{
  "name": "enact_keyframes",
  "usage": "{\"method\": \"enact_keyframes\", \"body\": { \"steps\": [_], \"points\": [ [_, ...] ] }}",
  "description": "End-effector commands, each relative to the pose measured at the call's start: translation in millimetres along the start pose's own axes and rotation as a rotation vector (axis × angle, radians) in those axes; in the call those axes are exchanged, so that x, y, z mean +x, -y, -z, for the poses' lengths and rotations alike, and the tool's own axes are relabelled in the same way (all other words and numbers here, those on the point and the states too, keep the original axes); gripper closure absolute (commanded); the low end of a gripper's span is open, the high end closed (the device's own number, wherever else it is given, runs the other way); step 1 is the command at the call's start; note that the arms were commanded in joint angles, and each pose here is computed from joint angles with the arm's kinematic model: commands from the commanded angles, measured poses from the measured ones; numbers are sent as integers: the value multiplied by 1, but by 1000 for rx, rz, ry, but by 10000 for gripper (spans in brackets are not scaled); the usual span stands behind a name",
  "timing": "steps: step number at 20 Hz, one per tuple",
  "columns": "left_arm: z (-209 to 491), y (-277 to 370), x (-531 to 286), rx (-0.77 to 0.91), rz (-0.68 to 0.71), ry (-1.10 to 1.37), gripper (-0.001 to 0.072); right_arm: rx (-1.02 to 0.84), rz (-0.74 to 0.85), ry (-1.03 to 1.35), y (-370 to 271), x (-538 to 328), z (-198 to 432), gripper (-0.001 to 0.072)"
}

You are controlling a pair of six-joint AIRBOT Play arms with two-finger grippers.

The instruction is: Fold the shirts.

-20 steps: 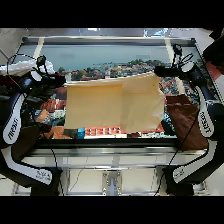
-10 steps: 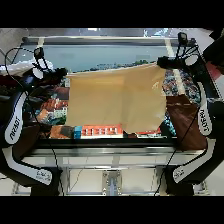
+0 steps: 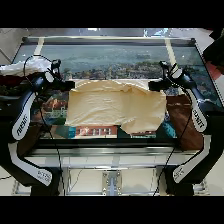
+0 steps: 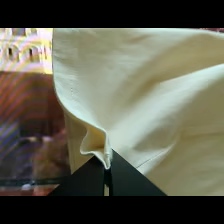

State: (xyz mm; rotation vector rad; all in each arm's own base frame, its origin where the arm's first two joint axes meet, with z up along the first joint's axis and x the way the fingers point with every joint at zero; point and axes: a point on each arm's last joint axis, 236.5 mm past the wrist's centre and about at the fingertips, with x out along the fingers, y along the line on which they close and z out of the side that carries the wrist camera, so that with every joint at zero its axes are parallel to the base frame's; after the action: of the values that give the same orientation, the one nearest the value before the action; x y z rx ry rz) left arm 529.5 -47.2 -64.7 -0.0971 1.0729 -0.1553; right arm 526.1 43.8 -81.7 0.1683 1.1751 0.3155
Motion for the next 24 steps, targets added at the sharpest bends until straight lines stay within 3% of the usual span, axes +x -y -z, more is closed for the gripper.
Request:
{"method": "enact_keyframes", "body": {
  "steps": [1, 10, 11, 12, 13, 18, 21, 24],
  "points": [
    [18, -7, 1, 22, -20, -76, 697, -10, 29, -89, 9, 6, 27, 703],
    [23, -16, -1, -28, -34, -93, 696, 23, 57, -62, 24, 1, 21, 679],
    [28, -12, -1, -24, -27, -117, 633, 40, 50, -63, 21, 1, 21, 581],
    [34, -9, -1, -21, -23, -141, 414, 44, 39, -73, 18, -2, 23, 494],
    [40, -8, -3, -22, -19, -167, 223, 42, 30, -87, 14, -8, 26, 495],
    [53, -14, -56, -49, -12, -236, 209, -8, 100, -175, 20, -110, 50, 495],
    [75, -25, -93, -103, -36, -176, 219, 73, 121, -169, 35, -177, 84, 494],
    [151, -32, -108, -413, -71, -105, 220, 245, 48, -136, 27, -183, 151, 432]
  ]
}}
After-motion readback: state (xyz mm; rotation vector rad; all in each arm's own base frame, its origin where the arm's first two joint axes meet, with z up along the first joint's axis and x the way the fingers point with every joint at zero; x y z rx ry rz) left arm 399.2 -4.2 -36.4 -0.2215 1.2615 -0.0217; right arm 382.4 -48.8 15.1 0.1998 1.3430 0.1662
